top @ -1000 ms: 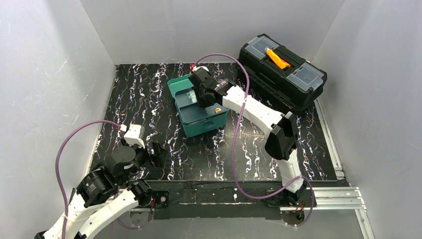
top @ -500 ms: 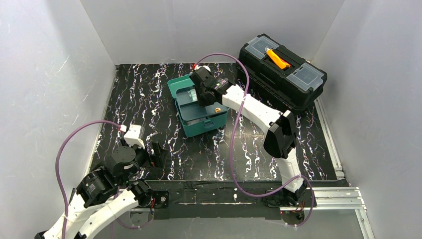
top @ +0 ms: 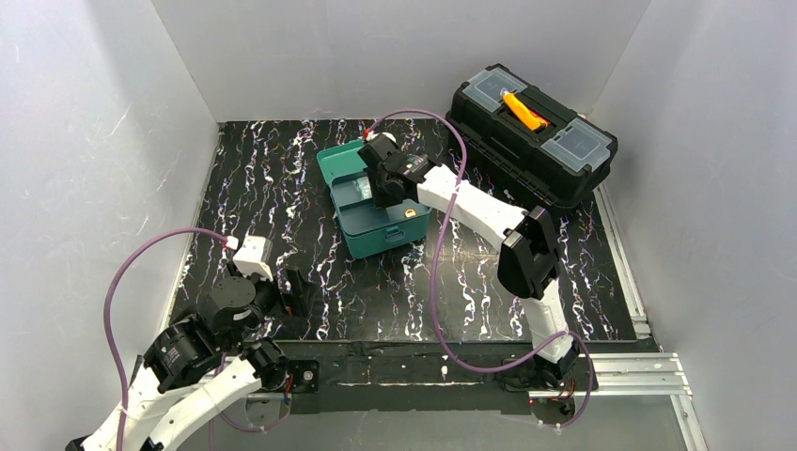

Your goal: Organize the medicine kit

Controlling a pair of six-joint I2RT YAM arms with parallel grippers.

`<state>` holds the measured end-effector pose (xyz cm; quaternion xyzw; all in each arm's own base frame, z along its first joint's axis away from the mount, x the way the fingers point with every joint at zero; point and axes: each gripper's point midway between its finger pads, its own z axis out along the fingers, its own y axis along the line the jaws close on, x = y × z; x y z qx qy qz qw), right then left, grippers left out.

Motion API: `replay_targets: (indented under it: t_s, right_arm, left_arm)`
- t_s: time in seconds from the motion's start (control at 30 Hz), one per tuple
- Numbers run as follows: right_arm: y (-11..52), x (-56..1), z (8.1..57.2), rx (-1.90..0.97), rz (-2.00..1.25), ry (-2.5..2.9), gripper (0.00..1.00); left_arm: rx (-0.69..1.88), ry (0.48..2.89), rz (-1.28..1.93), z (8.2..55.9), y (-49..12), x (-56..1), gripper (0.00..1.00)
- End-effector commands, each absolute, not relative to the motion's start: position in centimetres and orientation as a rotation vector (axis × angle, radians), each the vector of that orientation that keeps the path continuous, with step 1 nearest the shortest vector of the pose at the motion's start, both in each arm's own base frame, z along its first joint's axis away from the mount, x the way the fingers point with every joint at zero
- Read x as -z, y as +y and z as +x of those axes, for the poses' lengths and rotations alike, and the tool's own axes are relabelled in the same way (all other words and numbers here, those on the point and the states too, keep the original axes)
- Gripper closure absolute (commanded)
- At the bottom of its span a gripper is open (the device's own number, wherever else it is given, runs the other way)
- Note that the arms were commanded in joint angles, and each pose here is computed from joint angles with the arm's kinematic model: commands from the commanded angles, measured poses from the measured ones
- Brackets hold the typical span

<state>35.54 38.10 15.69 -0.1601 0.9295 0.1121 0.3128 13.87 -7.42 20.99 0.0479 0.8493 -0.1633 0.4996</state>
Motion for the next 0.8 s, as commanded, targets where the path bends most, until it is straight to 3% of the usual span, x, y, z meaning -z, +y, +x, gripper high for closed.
replay_targets:
  t_s: [0.0,0.77]
  right_arm:
    - [38.3,-15.6,35.5,-0.321,-0.407,2.455,0.99]
    - [36.5,-9.8,30.4,-0.256,-0.53,2.581,0.99]
  left_arm:
    - [0.367,2.038,0.087,14.1,-6.7,-21.5,0.02]
    - [0.356,2.044,0.082,14.1,-6.6,-21.3,0.02]
